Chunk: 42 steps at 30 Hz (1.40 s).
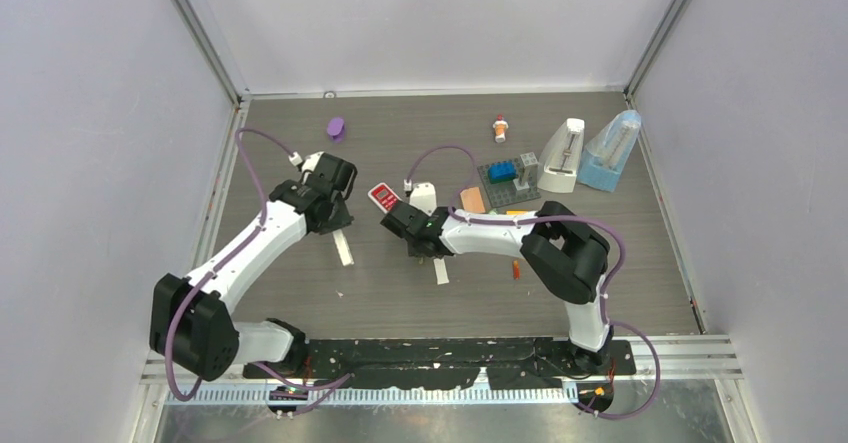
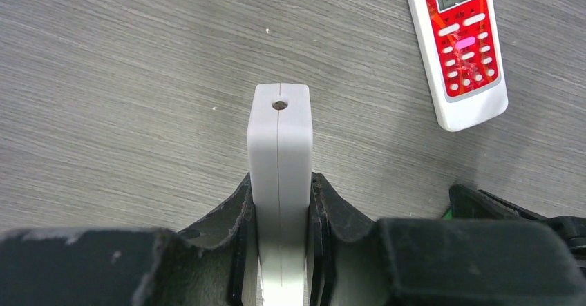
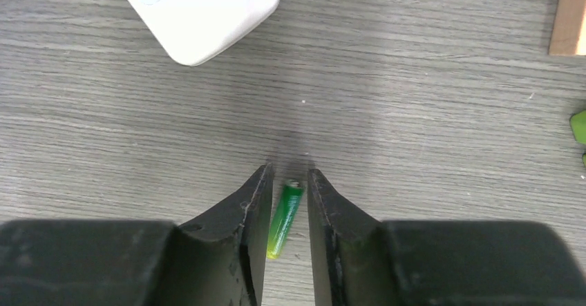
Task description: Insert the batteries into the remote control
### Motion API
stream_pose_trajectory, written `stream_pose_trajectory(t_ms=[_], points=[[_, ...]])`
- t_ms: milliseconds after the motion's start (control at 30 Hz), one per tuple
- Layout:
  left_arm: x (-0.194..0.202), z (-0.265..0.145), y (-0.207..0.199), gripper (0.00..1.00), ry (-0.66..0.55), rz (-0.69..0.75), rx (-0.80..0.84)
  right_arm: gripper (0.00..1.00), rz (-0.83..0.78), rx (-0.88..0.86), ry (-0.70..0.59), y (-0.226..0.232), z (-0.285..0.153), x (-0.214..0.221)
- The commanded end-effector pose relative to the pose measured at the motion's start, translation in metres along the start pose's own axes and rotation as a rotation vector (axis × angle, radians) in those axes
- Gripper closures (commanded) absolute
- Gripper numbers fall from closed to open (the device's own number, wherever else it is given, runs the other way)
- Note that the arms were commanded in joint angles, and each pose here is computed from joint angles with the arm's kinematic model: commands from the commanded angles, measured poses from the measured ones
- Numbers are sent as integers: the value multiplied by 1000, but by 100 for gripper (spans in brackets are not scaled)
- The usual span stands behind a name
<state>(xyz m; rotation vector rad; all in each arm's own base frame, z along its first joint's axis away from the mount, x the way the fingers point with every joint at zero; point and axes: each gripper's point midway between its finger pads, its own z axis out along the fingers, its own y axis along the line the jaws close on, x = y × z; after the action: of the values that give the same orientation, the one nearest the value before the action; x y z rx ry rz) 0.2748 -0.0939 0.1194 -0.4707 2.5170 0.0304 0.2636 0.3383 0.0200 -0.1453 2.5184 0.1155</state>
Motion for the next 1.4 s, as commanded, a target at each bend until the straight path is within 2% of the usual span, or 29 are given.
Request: stream_pose_trajectory(t_ms=[0, 100, 267, 333, 367, 433, 633, 867, 1033, 1100, 1167, 1267, 1367], points=[[-12, -6, -3, 100, -44, -23, 58, 73, -102, 102, 49, -14, 6, 22], [-11, -5, -3, 100, -38, -27, 71, 83, -115, 111, 57, -12, 7, 25], [-9, -5, -5, 100, -33, -26, 103, 90, -120, 102, 45, -9, 3, 21], [-6, -5, -5, 100, -25, -24, 118, 84, -122, 96, 43, -7, 2, 19], [-6, -6, -6, 100, -25, -25, 125, 67, -121, 91, 45, -6, 2, 19], [-5, -7, -6, 100, -25, -26, 132, 57, -118, 88, 46, -6, 0, 19], [-2, -8, -5, 100, -22, -27, 140, 54, -97, 87, 60, -9, -6, 24], [3, -7, -4, 100, -12, -29, 142, 67, -74, 57, 107, -3, -7, 41], [6, -7, -6, 100, -4, -33, 160, 70, -74, 65, 102, -4, -8, 43], [8, -8, -8, 100, 3, -36, 174, 83, -82, 72, 96, -6, -7, 43], [10, -9, -10, 100, 7, -37, 192, 92, -88, 74, 81, -7, -7, 40], [13, -11, -18, 100, 12, -32, 250, 95, -79, 37, 26, -3, -11, 30], [10, -19, -37, 100, -13, -33, 375, 95, -49, -27, -59, 3, -34, 5]])
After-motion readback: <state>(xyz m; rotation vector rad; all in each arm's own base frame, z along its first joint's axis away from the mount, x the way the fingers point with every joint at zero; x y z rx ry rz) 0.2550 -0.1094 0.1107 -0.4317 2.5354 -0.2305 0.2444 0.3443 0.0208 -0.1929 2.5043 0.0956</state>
